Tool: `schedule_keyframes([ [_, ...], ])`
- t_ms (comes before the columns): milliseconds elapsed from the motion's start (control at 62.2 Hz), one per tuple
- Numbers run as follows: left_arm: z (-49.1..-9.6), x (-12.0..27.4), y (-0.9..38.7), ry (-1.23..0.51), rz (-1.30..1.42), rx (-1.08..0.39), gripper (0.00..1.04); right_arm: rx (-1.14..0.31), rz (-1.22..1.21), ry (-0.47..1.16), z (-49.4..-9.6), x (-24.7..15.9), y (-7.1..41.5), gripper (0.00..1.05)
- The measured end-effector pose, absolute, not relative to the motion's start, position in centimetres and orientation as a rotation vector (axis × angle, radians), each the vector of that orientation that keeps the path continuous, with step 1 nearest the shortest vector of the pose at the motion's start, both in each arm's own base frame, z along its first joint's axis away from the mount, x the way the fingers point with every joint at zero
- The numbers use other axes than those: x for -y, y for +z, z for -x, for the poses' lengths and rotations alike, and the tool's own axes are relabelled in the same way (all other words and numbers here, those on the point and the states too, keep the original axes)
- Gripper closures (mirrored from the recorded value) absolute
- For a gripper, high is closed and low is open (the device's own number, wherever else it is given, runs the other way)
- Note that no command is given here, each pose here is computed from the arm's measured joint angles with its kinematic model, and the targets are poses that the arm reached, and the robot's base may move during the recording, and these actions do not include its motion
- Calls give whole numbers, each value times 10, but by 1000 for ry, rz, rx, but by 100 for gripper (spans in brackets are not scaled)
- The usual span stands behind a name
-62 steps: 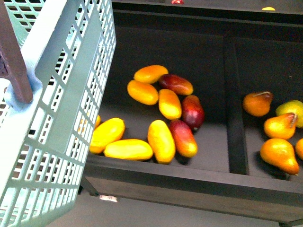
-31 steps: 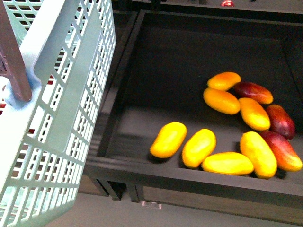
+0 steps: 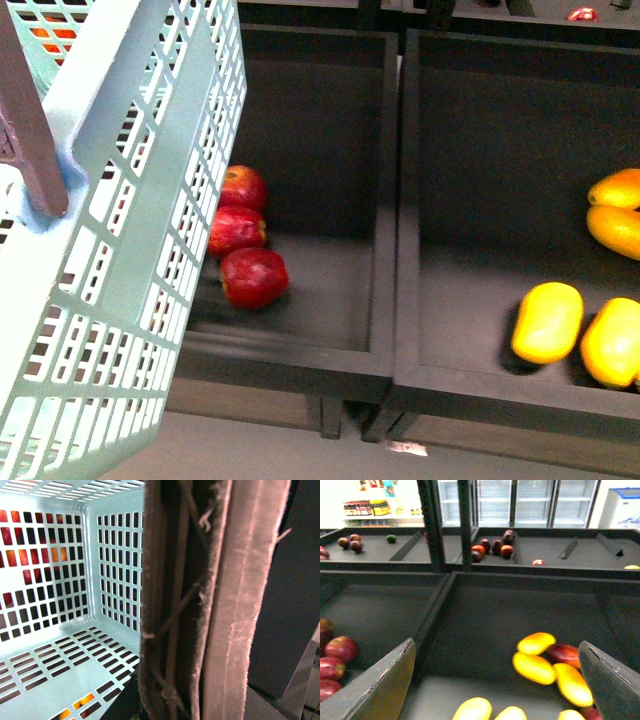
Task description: Pick mango and avocado into basket
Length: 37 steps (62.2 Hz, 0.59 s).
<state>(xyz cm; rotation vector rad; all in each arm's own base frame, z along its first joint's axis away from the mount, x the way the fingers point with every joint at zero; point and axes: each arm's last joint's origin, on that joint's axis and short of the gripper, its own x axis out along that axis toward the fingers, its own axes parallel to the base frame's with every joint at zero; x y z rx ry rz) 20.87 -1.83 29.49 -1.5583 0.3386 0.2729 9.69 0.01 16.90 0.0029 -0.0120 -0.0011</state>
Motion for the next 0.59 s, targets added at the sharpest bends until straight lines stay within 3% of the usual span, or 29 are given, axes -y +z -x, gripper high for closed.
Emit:
schedule_keyframes([
  [595,-209,15,295,296,1540,-312,89,12,-2,3,-97,0,169,9],
])
